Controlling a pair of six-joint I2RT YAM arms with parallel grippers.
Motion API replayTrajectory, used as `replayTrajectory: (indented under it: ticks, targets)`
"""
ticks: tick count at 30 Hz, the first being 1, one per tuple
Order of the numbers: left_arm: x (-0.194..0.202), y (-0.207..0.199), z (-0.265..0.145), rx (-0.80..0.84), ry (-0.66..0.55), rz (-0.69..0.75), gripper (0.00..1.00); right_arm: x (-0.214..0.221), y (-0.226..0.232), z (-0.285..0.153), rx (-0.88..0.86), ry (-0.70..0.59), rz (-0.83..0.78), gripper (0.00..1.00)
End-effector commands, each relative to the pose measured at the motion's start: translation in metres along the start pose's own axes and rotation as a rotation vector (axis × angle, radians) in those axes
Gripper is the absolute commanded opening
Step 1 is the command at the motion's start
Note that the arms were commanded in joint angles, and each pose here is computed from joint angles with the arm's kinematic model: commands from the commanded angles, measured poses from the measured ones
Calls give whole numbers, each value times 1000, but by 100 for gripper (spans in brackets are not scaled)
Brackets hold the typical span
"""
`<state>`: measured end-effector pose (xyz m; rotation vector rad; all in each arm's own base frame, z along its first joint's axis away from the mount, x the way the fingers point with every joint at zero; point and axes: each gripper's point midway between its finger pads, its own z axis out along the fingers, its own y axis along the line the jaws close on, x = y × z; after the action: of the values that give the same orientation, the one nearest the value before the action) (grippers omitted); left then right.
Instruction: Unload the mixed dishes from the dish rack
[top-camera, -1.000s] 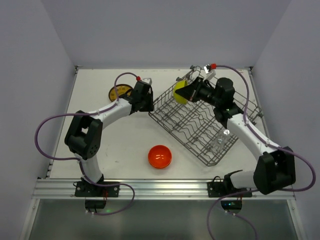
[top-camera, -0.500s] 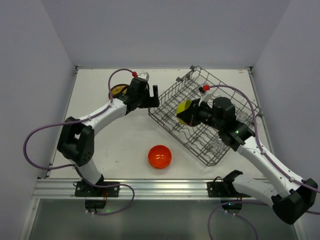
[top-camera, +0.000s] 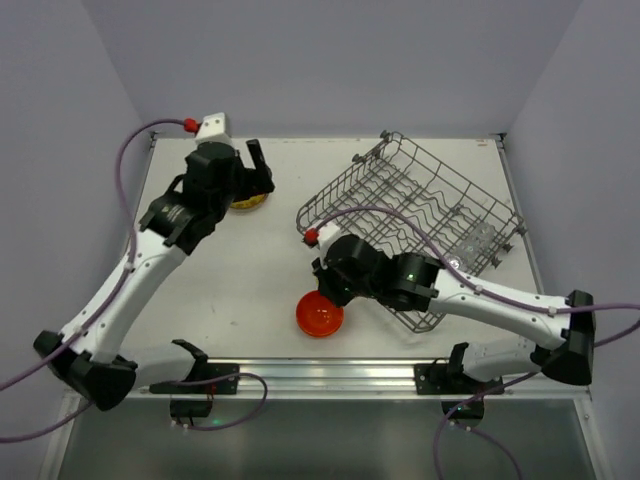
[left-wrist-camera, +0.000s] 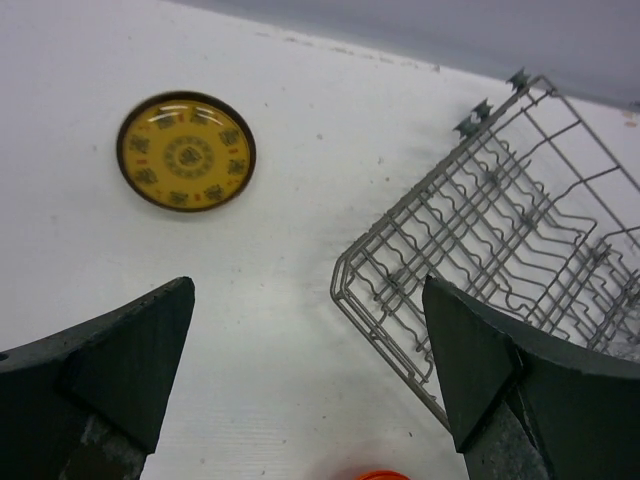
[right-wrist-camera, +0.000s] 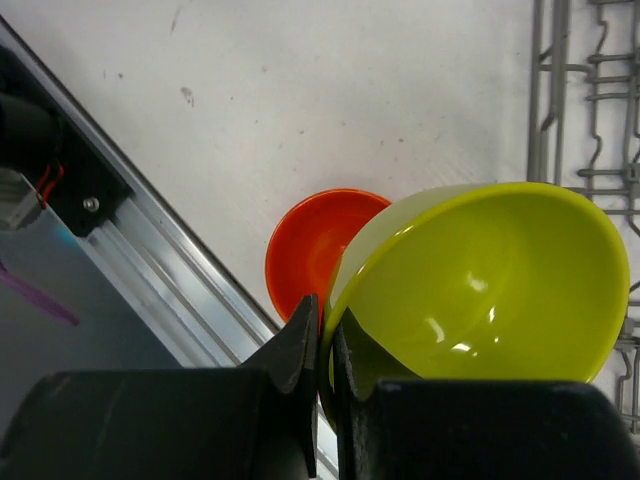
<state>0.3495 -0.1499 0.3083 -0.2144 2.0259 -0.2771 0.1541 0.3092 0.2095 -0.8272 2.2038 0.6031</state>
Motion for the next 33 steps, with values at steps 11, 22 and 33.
replayTrajectory:
  ticks: [11, 22, 33]
  targets:
    - [-62, 77, -147, -56, -379, -48, 100, 34, 48, 44, 122, 210, -141, 0]
    - [8, 106, -106, -138, -303, 9, 100, 56, 52, 62, 178, 338, -203, 2]
    - [21, 125, -100, -225, -298, -3, 100, 67, 54, 74, 188, 386, -217, 9]
